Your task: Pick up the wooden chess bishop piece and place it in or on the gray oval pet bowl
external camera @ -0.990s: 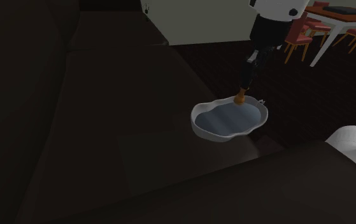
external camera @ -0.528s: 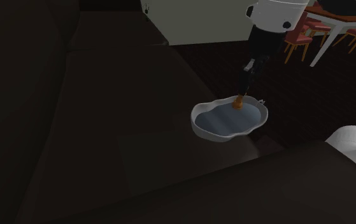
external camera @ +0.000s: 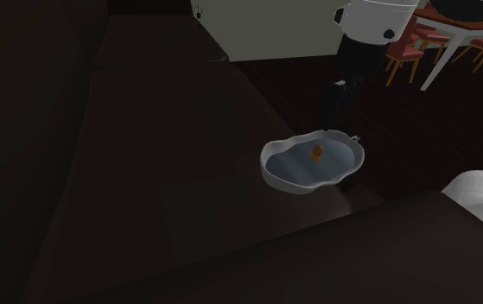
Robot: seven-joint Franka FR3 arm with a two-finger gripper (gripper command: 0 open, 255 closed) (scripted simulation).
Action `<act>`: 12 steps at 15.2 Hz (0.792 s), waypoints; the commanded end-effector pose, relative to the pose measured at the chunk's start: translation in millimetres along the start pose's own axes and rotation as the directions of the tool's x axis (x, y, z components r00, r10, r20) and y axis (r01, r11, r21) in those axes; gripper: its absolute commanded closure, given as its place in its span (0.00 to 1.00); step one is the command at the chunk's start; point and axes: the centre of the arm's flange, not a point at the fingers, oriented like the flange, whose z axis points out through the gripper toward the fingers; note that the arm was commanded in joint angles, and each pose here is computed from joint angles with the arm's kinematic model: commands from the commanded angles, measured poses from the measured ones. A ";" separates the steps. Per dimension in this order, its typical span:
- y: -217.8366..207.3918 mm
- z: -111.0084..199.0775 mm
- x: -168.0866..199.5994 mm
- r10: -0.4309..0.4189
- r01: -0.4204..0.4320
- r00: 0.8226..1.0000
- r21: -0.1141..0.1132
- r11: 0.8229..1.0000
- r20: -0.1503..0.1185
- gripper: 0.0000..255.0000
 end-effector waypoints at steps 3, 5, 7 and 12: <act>0.0 -26.4 0.0 0.000 0.000 1.000 0.000 1.000 0.000 0.00; 0.0 -50.0 0.0 0.000 0.000 1.000 0.000 1.000 0.000 0.00; 0.0 -50.0 0.0 0.000 0.000 1.000 0.000 1.000 0.000 0.00; 0.0 -50.0 0.0 0.000 0.000 1.000 0.000 1.000 0.000 0.00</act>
